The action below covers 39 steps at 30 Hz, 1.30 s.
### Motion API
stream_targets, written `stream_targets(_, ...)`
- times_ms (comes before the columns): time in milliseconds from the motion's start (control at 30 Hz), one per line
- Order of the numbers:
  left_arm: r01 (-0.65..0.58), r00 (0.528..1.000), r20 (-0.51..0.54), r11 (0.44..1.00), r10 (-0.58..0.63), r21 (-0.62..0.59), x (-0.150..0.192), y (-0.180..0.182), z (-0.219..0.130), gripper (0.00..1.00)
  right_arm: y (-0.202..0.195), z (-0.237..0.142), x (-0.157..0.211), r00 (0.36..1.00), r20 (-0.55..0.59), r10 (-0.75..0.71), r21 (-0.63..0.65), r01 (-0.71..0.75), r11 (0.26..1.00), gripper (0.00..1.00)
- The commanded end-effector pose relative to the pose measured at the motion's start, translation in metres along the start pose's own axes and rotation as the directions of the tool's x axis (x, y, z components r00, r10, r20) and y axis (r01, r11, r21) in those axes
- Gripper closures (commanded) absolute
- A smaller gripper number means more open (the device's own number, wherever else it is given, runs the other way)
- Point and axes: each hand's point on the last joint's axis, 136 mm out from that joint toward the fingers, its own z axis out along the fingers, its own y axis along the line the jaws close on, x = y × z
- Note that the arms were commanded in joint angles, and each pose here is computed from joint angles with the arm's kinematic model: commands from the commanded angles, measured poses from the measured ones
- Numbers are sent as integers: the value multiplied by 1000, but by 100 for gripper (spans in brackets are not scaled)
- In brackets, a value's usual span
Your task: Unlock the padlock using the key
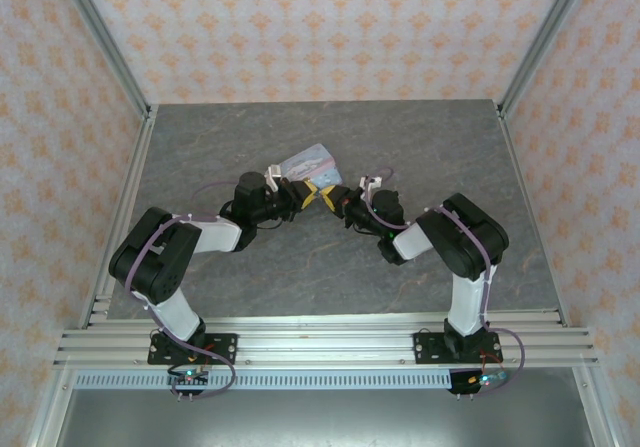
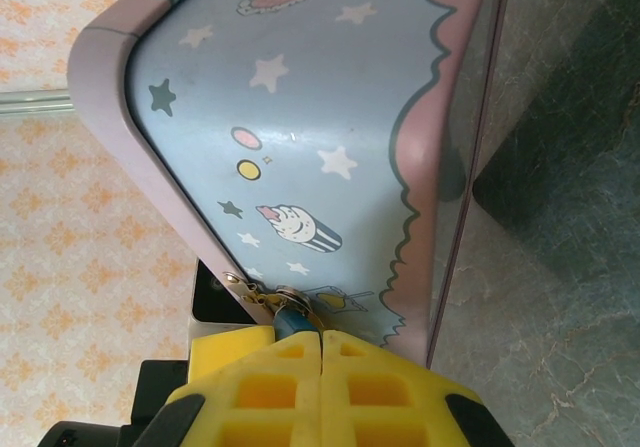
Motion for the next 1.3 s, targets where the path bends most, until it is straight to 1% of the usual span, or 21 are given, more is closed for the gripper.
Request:
stream_targets(0,-50,991,-122,998,54,40,33,-19,1,100,28,10,21,996,-85,-34,-83,27,996,100)
stream_targets(233,-111,986,-129,994,108,-20,35,-3,1,100,25,9,23,996,-92,-14,-66,8,998,100)
stream_targets(567,-126,984,-133,991,119,-44,35,5,2,100,18,8,24,995,-97,-2,-44,-3,999,100)
stream_targets(600,-123,984,-132,991,116,-51,35,7,2,100,17,8,24,995,-98,-1,-38,-3,999,98)
stream_targets(667,-118,986,-125,992,110,-56,33,9,2,100,15,7,23,995,-95,-2,-31,-1,1000,83)
stream_targets(733,-112,987,-119,992,104,-58,32,11,3,100,11,4,22,996,-91,-2,-16,1,1000,66)
stream_targets(800,-105,989,-113,993,98,-59,30,12,4,100,7,-1,20,997,-79,-2,-2,1,1000,52)
stream_targets(900,-97,990,-107,993,90,-60,28,13,5,100,-2,-11,17,998,-67,2,29,0,1000,39)
stream_targets(967,-93,991,-102,994,86,-63,26,13,5,100,-7,-19,14,998,-58,5,52,-2,999,34)
stream_targets(1067,-89,992,-96,994,82,-69,22,15,6,100,-21,-32,14,998,-61,14,114,-7,993,29)
stream_targets(1267,-88,992,-95,993,80,-83,19,20,8,100,-39,-54,14,996,-85,-1,259,23,966,27)
